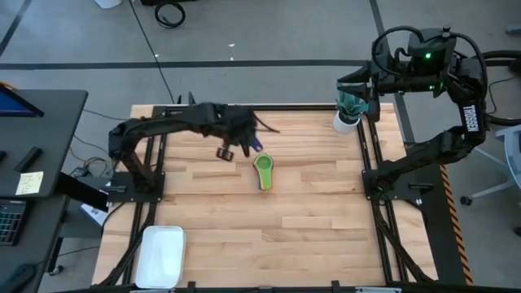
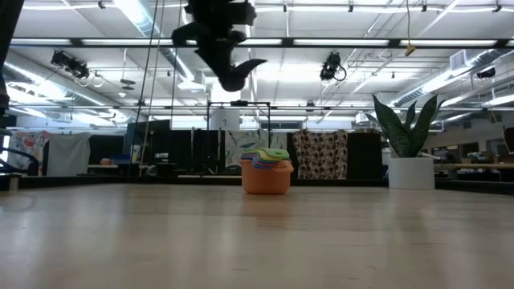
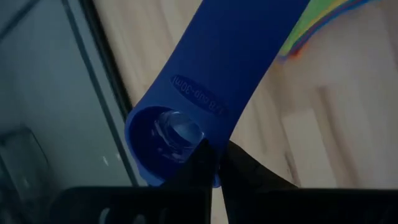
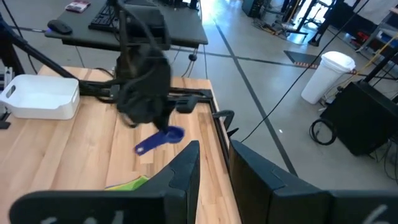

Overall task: Nest measuring cups in basket
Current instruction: Stack the violet measuring cup on top of the green measuring cup, then adjust the nested measuring cup

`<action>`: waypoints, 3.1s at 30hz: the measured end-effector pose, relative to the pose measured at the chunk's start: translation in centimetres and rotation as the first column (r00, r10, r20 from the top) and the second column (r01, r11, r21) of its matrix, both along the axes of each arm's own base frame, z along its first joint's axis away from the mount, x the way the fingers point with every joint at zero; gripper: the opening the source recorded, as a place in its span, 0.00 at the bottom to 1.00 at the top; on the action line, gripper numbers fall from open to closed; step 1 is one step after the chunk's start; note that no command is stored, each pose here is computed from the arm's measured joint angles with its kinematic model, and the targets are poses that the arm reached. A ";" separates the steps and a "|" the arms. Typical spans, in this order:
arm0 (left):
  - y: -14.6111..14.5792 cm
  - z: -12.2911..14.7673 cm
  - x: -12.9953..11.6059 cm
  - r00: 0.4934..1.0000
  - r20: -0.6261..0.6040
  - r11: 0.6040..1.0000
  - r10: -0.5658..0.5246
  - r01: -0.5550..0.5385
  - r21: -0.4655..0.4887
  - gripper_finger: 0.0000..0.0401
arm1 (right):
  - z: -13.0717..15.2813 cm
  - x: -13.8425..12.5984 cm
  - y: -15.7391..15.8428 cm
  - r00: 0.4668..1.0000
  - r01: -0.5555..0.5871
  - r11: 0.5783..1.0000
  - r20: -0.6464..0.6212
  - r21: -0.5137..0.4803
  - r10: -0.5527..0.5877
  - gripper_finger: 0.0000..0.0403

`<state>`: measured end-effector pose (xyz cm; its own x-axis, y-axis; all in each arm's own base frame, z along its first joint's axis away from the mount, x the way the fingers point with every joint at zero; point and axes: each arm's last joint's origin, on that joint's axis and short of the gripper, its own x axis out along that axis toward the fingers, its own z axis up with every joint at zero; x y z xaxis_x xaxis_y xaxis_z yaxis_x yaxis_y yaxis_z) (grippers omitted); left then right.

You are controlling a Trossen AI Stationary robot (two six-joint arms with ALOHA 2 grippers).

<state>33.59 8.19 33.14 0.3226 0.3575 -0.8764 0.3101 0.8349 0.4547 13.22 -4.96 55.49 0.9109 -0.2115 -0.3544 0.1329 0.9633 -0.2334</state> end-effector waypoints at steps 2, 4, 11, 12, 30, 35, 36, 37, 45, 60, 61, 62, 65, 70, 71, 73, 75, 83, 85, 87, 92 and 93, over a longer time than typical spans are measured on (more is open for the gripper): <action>-1.1 -0.8 1.4 0.998 0.013 0.998 -0.055 0.055 0.013 0.04 | -0.1 0.0 0.0 1.000 0.000 1.000 -0.006 0.003 0.000 0.23; -1.9 -2.2 2.6 0.994 -0.021 0.995 -0.103 0.103 0.016 0.04 | -0.1 0.0 0.0 1.000 0.000 1.000 -0.008 0.006 0.000 0.23; -2.8 -6.9 5.0 0.976 -0.150 0.987 -0.160 0.154 -0.053 0.04 | -0.1 0.0 0.0 1.000 -0.005 1.000 -0.008 0.009 0.005 0.23; -2.8 -7.3 5.2 0.972 -0.161 0.985 -0.170 0.163 -0.057 0.04 | -0.1 0.0 0.0 1.000 -0.005 1.000 -0.008 0.009 0.005 0.23; -2.8 -10.6 7.7 0.915 -0.085 0.906 -0.395 0.372 -0.203 0.04 | -0.4 -0.1 0.1 0.999 -0.005 1.000 -0.036 0.022 0.006 0.23; -2.4 -11.7 7.9 0.914 -0.113 0.907 -0.390 0.361 -0.218 0.04 | -0.4 -0.1 0.1 0.999 -0.005 1.000 -0.037 0.023 0.006 0.23; -2.3 -11.8 8.0 0.914 -0.112 0.907 -0.390 0.360 -0.217 0.04 | -0.4 -0.1 0.1 0.999 -0.005 1.000 -0.037 0.022 0.006 0.23; -2.3 -11.9 8.0 0.915 -0.116 0.909 -0.387 0.357 -0.215 0.04 | -0.4 -0.1 0.1 0.999 -0.005 1.000 -0.037 0.023 0.006 0.23; -2.0 -11.9 8.0 0.927 -0.150 0.935 -0.343 0.322 -0.145 0.17 | -0.4 -0.1 0.1 0.999 -0.005 1.000 -0.038 0.023 0.006 0.23; -2.4 -9.0 8.0 0.966 -0.145 0.977 -0.212 0.207 -0.051 0.19 | -0.6 -0.2 0.1 0.998 0.003 0.999 -0.057 0.048 0.000 0.23; -2.4 -8.1 8.0 0.975 -0.123 0.982 -0.187 0.182 -0.053 0.18 | -0.7 -0.2 0.1 0.998 0.006 0.998 -0.064 0.056 -0.002 0.23; -2.5 -7.1 8.1 0.983 -0.095 0.987 -0.157 0.153 -0.056 0.18 | -0.8 -0.1 0.1 0.997 0.012 0.997 -0.073 0.073 -0.007 0.23; -2.4 -4.4 7.6 0.998 -0.059 0.995 -0.030 0.024 -0.095 0.17 | -1.7 0.5 -0.2 0.989 0.064 0.986 -0.143 0.156 -0.041 0.23; -1.8 -0.7 6.8 0.964 0.024 0.937 0.264 -0.250 -0.244 0.17 | -5.1 2.9 -1.9 0.929 0.233 0.957 -0.330 0.173 -0.166 0.23; -1.7 -0.3 6.7 0.950 0.031 0.914 0.312 -0.291 -0.283 0.17 | -5.9 3.5 -2.3 0.910 0.263 0.951 -0.368 0.160 -0.190 0.23; -1.6 0.4 6.5 0.913 0.045 0.867 0.405 -0.368 -0.336 0.17 | -7.7 4.7 -3.2 0.873 0.291 0.948 -0.442 0.131 -0.207 0.23; -1.6 0.9 6.4 0.872 0.054 0.820 0.486 -0.434 -0.375 0.17 | -9.5 5.9 -4.0 0.840 0.296 0.947 -0.505 0.125 -0.196 0.23; -2.2 0.4 5.7 0.657 -0.092 0.544 0.748 -0.687 -0.481 0.15 | -16.4 10.3 -6.0 0.718 0.298 0.926 -0.694 0.233 -0.056 0.20; -2.6 0.2 5.8 0.615 -0.105 0.500 0.782 -0.718 -0.484 0.11 | -17.6 11.1 -6.3 0.703 0.274 0.922 -0.711 0.273 0.001 0.16; -3.2 0.2 5.9 0.581 -0.102 0.471 0.807 -0.739 -0.482 0.06 | -18.6 11.9 -6.5 0.696 0.247 0.926 -0.717 0.285 0.035 0.09; -4.4 0.1 5.5 0.518 -0.088 0.440 0.851 -0.793 -0.421 0.02 | -20.6 12.9 -6.9 0.683 0.220 0.932 -0.728 0.287 0.063 0.03; -4.5 0.1 5.2 0.499 -0.088 0.431 0.862 -0.813 -0.392 0.02 | -20.9 13.0 -7.0 0.689 0.214 0.932 -0.721 0.294 0.069 0.03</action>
